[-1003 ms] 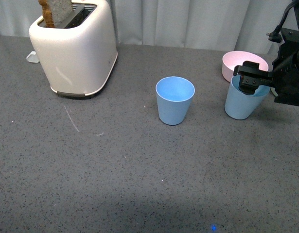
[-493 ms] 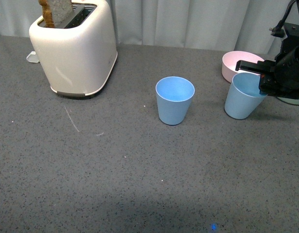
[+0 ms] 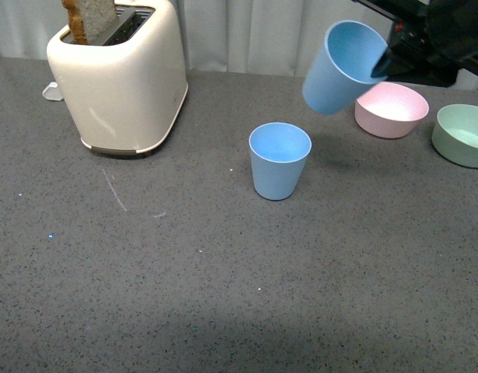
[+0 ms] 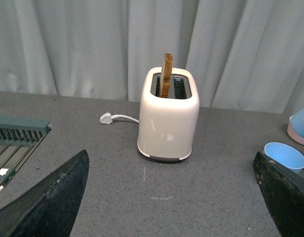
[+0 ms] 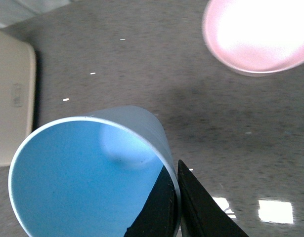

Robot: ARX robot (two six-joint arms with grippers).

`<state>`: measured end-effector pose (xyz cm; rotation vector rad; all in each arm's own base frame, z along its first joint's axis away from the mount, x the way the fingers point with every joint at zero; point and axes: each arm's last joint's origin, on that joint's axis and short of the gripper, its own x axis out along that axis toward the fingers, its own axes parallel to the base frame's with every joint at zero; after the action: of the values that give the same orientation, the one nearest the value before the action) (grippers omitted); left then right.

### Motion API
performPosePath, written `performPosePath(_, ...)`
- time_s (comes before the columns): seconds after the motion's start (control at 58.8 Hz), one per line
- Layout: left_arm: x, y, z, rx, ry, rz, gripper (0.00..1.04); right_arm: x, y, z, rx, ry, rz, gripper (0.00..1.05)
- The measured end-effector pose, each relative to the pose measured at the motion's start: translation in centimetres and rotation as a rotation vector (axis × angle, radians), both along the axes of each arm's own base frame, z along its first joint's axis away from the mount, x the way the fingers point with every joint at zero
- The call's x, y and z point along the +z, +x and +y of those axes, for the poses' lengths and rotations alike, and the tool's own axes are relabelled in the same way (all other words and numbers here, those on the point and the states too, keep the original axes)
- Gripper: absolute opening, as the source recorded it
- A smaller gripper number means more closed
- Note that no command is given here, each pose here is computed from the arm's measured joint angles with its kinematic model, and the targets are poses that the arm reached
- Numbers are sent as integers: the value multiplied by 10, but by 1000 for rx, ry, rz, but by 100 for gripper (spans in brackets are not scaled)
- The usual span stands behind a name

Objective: Stack blue cups with both arms

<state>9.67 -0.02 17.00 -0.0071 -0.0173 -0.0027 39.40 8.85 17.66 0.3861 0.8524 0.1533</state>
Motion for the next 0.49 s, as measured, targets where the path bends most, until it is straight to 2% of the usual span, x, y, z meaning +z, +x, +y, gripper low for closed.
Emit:
performPosePath(0.187,0,0,0,0,0,0,98,5,-11,37,104,15,26,1)
performPosePath(0.493,0,0,0,0,0,0,98,-8,-13,46,115,-31,62,1)
